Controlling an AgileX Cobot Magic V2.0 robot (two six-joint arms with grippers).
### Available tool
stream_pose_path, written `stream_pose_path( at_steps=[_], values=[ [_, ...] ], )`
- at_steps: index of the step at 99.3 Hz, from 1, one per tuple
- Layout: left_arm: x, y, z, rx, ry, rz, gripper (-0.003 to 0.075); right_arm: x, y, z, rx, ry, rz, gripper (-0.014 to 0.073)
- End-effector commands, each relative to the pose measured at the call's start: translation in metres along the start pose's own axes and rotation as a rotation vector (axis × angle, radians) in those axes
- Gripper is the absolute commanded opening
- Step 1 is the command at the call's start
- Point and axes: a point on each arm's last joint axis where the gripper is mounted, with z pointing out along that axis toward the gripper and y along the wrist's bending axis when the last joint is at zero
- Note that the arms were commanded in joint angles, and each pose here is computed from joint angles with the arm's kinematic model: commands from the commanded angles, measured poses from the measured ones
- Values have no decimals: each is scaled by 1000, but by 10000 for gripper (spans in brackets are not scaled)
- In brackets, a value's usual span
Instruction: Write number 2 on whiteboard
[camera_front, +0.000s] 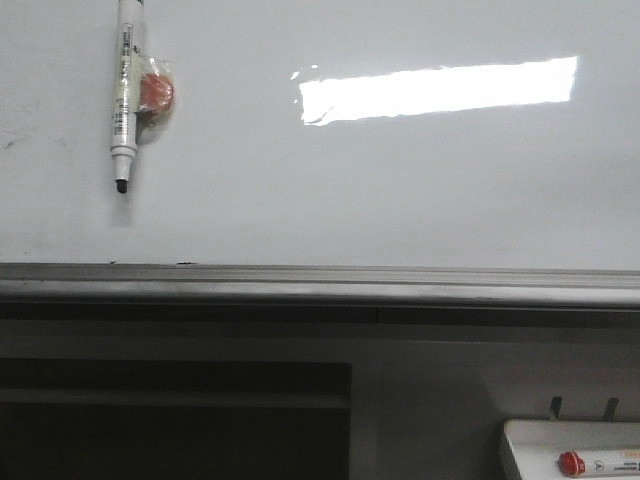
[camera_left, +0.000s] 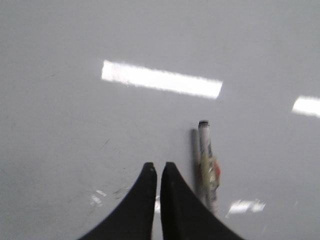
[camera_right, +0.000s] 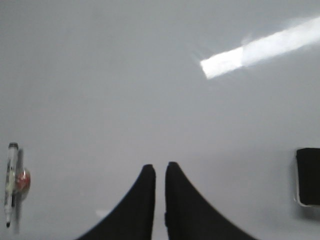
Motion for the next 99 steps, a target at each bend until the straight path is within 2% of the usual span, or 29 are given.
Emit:
stream_pose_path(
  at_steps=[1,6,7,11,15,19,24,29,40,48,70,87,99],
  values=[
    [-31,-1,15,-34,128,182,105,-27,8,6,-8,35,-83,202],
    [-41,-1,28,-32,198,186,227,-34,10,15,-8,88,-80,303],
    [-43,-1,32,-31,214,184,285,-34,10,16,-8,99,-80,316],
    [-48,-2,43,-19,242,162,377,-39,12,21,-9,136,-78,384],
    [-52,-4,55,7,265,107,461,-43,13,26,-10,158,-77,426],
    [-55,-6,66,33,289,53,501,-45,13,31,-8,181,-74,437],
    [-55,-11,78,78,318,-15,493,-47,13,36,-5,194,-72,430],
    [-52,-17,89,136,353,-24,462,-48,13,38,-4,203,-68,430],
    [-41,-29,111,227,413,8,384,-48,12,41,-2,208,-65,430],
    [-32,-37,126,257,435,15,375,-48,12,41,-4,207,-62,430],
    [-14,-53,164,245,426,7,375,-47,12,41,-6,213,-57,430],
    [3,-54,185,215,479,-29,373,-46,13,40,-9,222,-55,430],
    [13,-54,194,201,519,-38,319,-47,14,40,-20,218,-29,430]
  ],
)
